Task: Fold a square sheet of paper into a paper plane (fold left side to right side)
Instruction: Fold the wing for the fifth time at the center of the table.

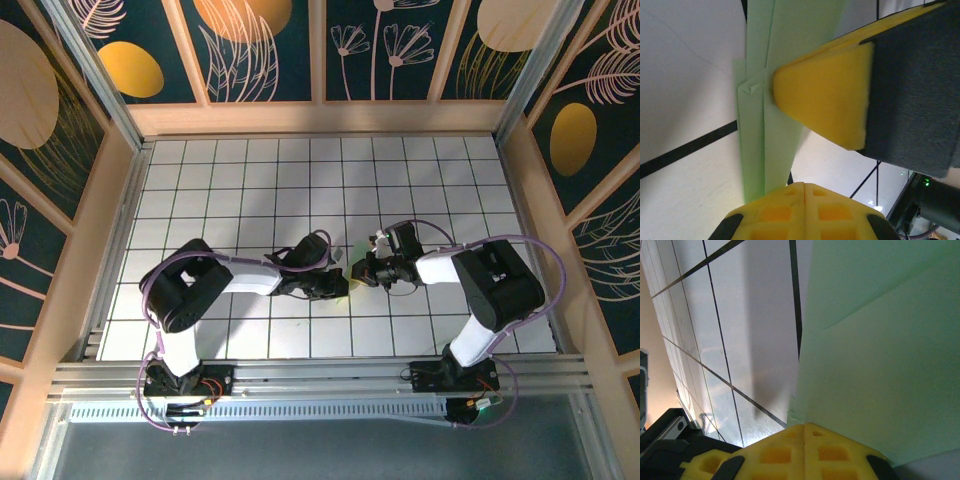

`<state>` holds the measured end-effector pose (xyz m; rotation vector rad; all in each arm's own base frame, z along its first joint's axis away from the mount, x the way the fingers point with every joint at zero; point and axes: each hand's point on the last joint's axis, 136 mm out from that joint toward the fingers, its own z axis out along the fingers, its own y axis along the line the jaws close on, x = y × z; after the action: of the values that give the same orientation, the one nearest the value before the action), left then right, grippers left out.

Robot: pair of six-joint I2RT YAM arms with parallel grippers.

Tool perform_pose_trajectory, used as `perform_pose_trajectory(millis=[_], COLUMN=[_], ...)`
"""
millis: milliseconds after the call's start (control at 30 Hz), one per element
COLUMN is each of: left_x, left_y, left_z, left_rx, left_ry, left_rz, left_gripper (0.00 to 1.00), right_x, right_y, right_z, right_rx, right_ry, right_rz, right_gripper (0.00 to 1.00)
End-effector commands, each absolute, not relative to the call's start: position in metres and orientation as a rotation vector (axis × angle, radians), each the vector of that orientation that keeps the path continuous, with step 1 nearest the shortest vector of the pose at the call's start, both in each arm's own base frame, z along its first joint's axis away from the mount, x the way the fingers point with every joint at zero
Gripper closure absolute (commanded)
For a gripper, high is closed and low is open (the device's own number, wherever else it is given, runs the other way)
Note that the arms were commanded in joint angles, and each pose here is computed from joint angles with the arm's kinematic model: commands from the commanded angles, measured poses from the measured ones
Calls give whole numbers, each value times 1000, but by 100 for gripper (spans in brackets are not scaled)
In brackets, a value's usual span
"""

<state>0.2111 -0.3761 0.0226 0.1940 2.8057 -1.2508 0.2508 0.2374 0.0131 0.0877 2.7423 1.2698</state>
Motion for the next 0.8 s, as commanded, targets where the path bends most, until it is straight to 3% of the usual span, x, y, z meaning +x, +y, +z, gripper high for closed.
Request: perform_pose_trajectory(millis=[0, 767], left_x=[216, 183], left_y=[-387, -348], left_z=[31, -13], left_rx=[245, 255], left_ry=[2761, 2929], left_rz=[-1299, -1064], left_gripper=[100, 100], right_x=[227, 228], right_y=[205, 201], right_z=[-45, -47], right_rx=[205, 188], right_ry=[2936, 2960], right_rz=[946, 893], right_gripper=[100, 100])
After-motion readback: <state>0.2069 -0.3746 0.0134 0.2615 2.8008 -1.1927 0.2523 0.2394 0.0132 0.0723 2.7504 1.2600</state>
